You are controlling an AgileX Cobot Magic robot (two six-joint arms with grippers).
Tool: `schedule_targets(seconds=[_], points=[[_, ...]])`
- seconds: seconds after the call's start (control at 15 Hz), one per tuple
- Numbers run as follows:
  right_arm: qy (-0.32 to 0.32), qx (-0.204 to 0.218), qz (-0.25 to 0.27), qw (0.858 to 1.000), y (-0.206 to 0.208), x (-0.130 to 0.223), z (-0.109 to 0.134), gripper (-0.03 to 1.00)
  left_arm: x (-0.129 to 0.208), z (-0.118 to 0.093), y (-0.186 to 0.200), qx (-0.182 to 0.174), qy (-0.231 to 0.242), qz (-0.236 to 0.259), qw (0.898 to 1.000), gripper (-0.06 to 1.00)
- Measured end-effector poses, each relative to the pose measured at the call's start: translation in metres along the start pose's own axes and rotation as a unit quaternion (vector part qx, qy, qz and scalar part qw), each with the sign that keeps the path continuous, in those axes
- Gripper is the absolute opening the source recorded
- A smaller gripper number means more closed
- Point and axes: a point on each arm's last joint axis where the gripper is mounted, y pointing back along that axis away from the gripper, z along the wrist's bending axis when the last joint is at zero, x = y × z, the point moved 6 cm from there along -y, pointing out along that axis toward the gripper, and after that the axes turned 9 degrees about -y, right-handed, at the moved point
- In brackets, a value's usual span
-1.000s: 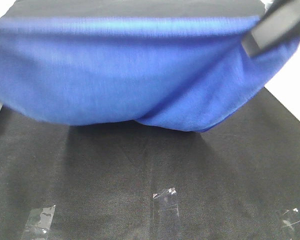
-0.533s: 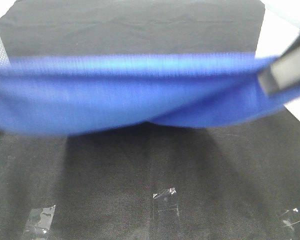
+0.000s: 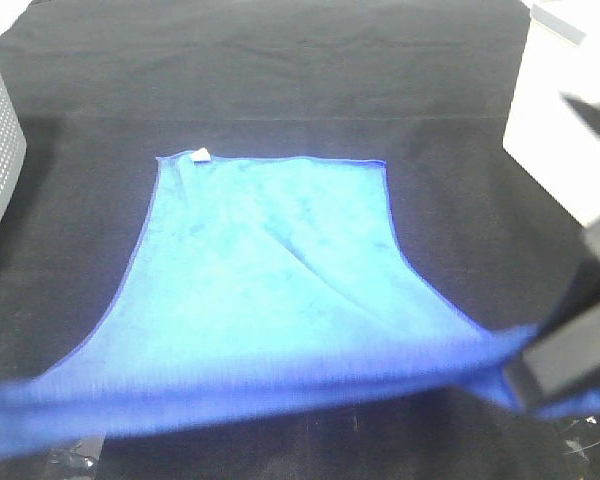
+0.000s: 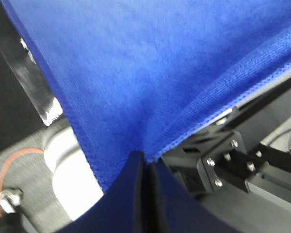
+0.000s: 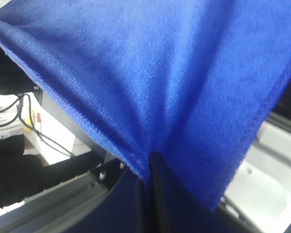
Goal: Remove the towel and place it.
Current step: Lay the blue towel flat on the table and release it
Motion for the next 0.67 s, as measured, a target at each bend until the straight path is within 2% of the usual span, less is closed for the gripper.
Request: schedule_targets(seconds=[0.07,0.13,0.33,0.47,0.67], points=[[-0.012,0.001,0.012,1.000,-0.006,0.005,-0.005,0.00,0.012,0.000,-0.012,0.018,0.020,0.019,0.999,0.00],[-0.012,0.001,0.012,1.000,-0.006,0.005,-0.005,0.00,0.012,0.000,-0.012,0.018,0.020,0.019,0.999,0.00],[-0.061,0.001,0.058,0.996,-0.027,0.029,-0.022,0.00,0.035,0.001,-0.032,0.045,0.047,0.056,0.996,0.00],[-0.083,0.004,0.084,0.993,-0.036,0.032,-0.029,0.00,0.040,0.002,-0.035,0.047,0.051,0.066,0.995,0.00],[-0.125,0.017,0.142,0.982,-0.055,0.030,-0.041,0.00,0.037,0.013,-0.050,0.042,0.072,0.110,0.990,0.00]])
